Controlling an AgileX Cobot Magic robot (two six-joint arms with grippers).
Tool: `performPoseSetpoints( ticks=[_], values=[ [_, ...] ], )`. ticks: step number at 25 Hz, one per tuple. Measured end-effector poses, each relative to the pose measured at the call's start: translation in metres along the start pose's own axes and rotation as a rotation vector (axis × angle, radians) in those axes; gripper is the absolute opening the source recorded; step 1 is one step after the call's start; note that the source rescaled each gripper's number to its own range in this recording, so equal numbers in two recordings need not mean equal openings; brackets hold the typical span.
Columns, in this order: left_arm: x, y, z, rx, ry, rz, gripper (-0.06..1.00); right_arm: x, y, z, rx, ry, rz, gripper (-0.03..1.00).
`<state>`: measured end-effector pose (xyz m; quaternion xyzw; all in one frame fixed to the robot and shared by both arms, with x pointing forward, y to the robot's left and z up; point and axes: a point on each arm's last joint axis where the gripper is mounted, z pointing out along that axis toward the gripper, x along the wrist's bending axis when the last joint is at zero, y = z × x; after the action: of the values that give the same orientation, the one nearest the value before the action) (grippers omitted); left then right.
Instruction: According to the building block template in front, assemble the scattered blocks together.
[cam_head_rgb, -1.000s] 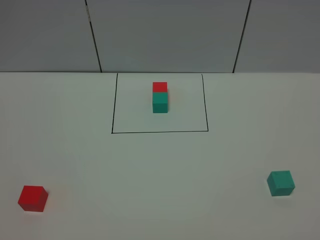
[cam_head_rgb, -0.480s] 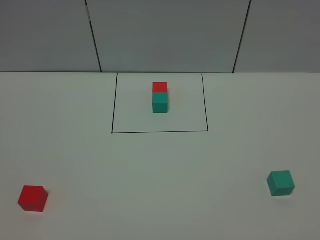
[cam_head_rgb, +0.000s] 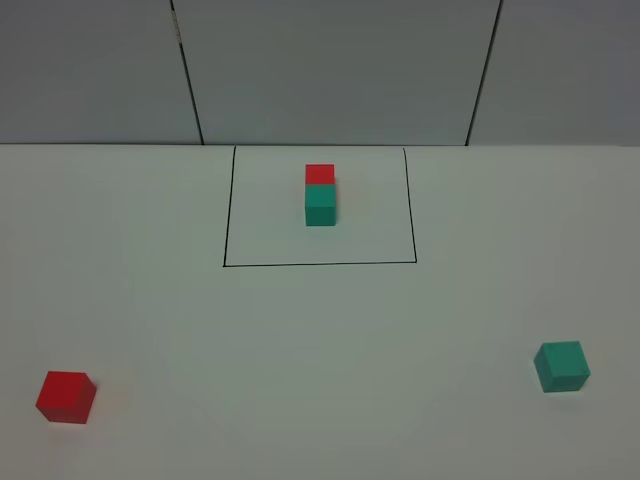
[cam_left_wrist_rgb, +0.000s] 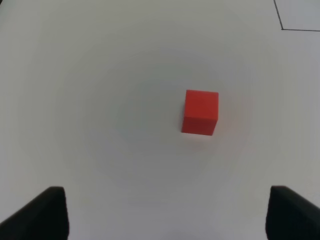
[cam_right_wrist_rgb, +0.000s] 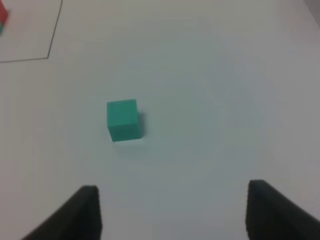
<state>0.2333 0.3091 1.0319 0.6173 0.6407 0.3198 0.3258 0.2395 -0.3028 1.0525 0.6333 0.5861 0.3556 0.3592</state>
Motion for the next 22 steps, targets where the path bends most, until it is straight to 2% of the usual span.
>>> performPoseSetpoints(
  ticks=[15, 18, 22],
  values=[
    [0.0, 0.0, 0.0, 0.001, -0.005, 0.013, 0.99, 0.0, 0.0, 0.0, 0.0, 0.0, 0.0, 0.59],
    [0.0, 0.003, 0.002, 0.015, -0.005, 0.148, 0.99, 0.0, 0.0, 0.0, 0.0, 0.001, 0.001, 0.59],
    [-0.003, 0.018, 0.012, 0.119, -0.015, 0.338, 0.99, 0.0, 0.0, 0.0, 0.0, 0.003, 0.001, 0.59]
  ],
)
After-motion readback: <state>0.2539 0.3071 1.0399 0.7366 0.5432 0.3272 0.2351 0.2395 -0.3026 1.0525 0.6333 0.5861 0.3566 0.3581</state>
